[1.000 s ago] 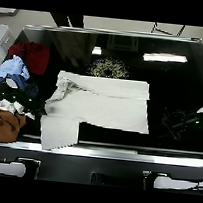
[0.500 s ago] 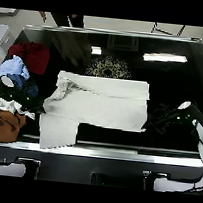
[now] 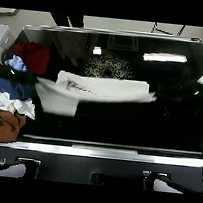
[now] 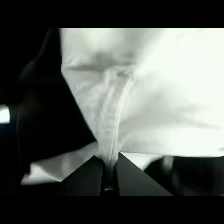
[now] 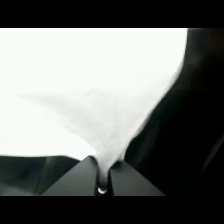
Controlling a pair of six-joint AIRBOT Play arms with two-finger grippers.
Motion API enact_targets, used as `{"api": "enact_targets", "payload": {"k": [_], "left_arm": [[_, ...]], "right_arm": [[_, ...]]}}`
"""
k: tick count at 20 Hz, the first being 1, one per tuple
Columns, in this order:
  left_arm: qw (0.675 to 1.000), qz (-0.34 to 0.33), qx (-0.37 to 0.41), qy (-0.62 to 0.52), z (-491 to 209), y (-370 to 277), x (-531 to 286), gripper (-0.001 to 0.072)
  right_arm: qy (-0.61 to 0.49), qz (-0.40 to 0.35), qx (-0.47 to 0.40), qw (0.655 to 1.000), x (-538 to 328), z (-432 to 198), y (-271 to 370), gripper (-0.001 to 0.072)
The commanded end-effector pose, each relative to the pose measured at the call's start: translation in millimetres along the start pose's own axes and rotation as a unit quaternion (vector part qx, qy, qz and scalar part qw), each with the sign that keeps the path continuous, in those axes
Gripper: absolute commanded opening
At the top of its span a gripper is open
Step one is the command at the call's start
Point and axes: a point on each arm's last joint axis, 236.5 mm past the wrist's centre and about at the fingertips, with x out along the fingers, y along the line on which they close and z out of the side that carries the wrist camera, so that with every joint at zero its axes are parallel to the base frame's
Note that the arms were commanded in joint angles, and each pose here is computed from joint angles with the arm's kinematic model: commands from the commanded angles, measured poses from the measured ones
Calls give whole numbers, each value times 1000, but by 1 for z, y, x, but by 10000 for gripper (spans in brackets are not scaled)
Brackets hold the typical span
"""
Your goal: Fold the clothes and pants, and hang the long-sleeved shirts on hangers.
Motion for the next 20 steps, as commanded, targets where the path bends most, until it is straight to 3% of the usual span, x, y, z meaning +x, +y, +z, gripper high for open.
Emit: {"api": "enact_targets", "payload": {"k": [1, 3, 5, 9, 13, 15, 16, 20], "left_arm": [[945, -36, 108, -308, 106, -127, -195, 26], [865, -43, 167, -472, 104, -198, -329, 26], [805, -59, 195, -557, 65, -245, -409, 26], [751, -67, 213, -621, 4, -274, -466, 26], [702, -70, 212, -676, -5, -282, -504, 25], [716, -44, 209, -664, 7, -269, -492, 25], [738, -27, 205, -642, 18, -257, -473, 25], [879, -13, 138, -456, 67, -180, -316, 26]], "right_arm": [[-333, -68, -129, 931, -218, 105, 75, 44], [-479, -109, -175, 853, -348, 95, 117, 44], [-554, -127, -189, 801, -423, 53, 141, 44], [-614, -139, -188, 754, -484, -9, 158, 44], [-676, -114, -184, 704, -523, -19, 176, 44], [-667, -119, -181, 713, -515, -7, 170, 44], [-648, -122, -175, 731, -499, 4, 163, 44], [-430, -155, -128, 880, -335, 65, 84, 43]]}}
